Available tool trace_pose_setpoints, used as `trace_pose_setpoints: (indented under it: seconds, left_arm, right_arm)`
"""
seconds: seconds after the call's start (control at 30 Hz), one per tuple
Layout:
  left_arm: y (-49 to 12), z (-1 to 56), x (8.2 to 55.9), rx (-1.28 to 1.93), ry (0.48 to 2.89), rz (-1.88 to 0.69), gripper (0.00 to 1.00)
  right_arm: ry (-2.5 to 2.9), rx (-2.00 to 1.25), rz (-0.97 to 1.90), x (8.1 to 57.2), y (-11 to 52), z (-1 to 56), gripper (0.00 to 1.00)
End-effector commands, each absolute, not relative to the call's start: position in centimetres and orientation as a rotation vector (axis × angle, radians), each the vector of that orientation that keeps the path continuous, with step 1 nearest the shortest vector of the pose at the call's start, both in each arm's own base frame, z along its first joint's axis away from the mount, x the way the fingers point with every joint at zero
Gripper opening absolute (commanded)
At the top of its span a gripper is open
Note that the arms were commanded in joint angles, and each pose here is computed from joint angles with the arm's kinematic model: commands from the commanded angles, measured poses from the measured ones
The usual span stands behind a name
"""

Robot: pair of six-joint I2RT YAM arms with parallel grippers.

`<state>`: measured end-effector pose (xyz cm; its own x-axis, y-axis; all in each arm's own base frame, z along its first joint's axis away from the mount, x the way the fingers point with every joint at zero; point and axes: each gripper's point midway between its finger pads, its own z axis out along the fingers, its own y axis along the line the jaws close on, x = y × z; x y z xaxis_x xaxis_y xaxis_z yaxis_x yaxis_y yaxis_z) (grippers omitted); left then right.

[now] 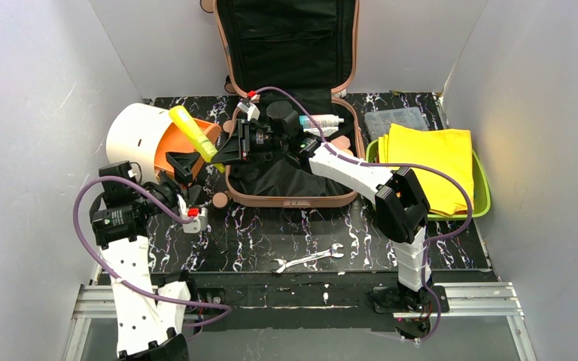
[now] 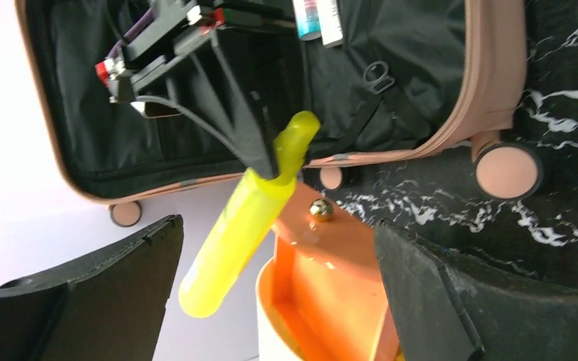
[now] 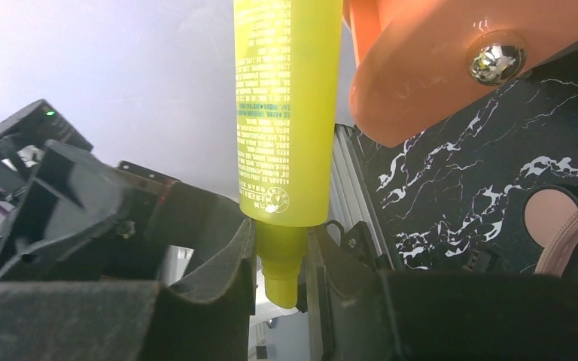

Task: Open, take out, and arrange the luggage
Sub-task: Pass from the right arm to the left

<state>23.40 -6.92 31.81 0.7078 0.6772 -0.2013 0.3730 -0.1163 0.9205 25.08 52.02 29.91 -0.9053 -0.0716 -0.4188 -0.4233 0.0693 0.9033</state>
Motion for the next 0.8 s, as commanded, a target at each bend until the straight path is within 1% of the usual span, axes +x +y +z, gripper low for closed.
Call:
trace_pose_setpoints:
  seconds: [0.0, 0.27, 0.4, 0.6, 0.77]
  left_arm:
    - [-8.5, 30.4, 22.9, 1.877, 0.547, 0.403, 0.94]
    - [-8.4, 29.6, 23.5, 1.926, 0.462, 0.467, 0.86]
    - [-8.1, 29.7, 23.9, 1.923, 0.445, 0.525, 0.85]
    - [-7.6, 30.2, 24.6, 1.908, 0.438, 0.605, 0.84]
    - [-7.5, 30.4, 24.6, 1.914, 0.421, 0.639, 0.75]
  right_arm:
    - [1.815, -0.614, 2.008, 23.2, 51.3, 37.5, 0.01]
    - [1.844, -0.661, 2.060, 20.8, 52.1, 36.7, 0.01]
    - [1.870, -0.683, 2.072, 19.5, 52.4, 35.9, 0.01]
    - [1.880, -0.696, 2.063, 19.1, 51.9, 35.6, 0.01]
    - [1.893, -0.699, 2.056, 18.6, 51.4, 35.2, 0.01]
